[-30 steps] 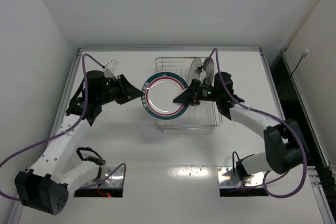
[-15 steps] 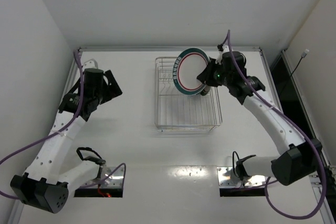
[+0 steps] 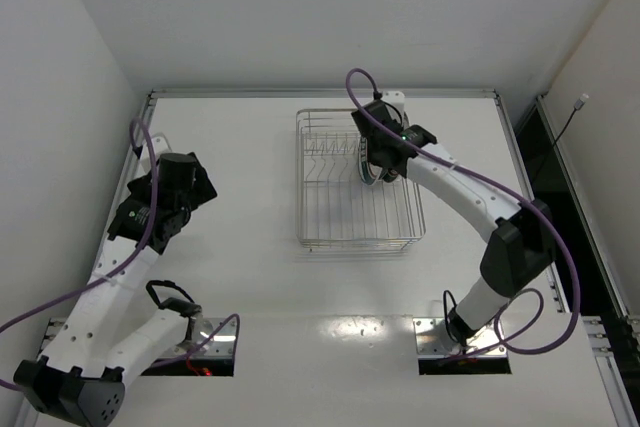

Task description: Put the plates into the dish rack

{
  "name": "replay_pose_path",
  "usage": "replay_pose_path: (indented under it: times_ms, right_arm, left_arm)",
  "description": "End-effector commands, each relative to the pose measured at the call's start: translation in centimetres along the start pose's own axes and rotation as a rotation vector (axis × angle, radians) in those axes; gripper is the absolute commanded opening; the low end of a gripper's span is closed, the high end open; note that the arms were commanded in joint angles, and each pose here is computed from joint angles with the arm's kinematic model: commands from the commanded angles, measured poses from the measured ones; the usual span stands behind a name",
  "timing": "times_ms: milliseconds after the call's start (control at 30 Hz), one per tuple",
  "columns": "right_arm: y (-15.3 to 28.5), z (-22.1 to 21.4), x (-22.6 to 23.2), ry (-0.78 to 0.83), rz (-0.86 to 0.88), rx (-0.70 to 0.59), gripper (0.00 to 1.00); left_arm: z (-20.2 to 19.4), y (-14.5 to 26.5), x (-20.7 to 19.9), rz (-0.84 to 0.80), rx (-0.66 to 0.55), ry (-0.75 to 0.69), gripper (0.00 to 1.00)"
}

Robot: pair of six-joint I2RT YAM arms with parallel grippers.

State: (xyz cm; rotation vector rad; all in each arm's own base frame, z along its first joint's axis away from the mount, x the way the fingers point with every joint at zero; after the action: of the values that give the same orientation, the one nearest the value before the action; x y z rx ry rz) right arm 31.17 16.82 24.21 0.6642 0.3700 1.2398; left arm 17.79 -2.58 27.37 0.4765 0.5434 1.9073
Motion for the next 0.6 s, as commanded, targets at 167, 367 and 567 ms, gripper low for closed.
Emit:
replay_pose_path:
  times_ms: [167,367,567]
  right_arm:
    - [-2.7,1.3,2.1,0.024,-0.105,-0.063,0.00]
    - [-3.0,0.5,2.9,0.032,-0.014,0.005,0.01]
    - [-0.8,2.0,2.3,0.020,0.065,-0.010,0.33]
  left_arm:
    - [0.2,0.2,-0.1,0.006,-0.039,0.023,0.84]
    - [0.3,0.0,-0.3,-0.002,-0.035,0.013,0.84]
    - [0.3,-0.4,-0.6,-0.007,-0.024,-0.001,0.86]
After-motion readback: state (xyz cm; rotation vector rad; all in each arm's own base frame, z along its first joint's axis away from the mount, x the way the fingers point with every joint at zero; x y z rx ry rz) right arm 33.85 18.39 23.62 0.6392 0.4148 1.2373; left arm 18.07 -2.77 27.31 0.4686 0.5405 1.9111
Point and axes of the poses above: each gripper's point midway between its finger pads, its own y axis back along the fingers, its own x axis along the line the jaws close on, z = x × y, the point moved 10 cm from there along y, back along the fingers, and after that the axes turned 14 degrees about -y, right-handed, at the moved point
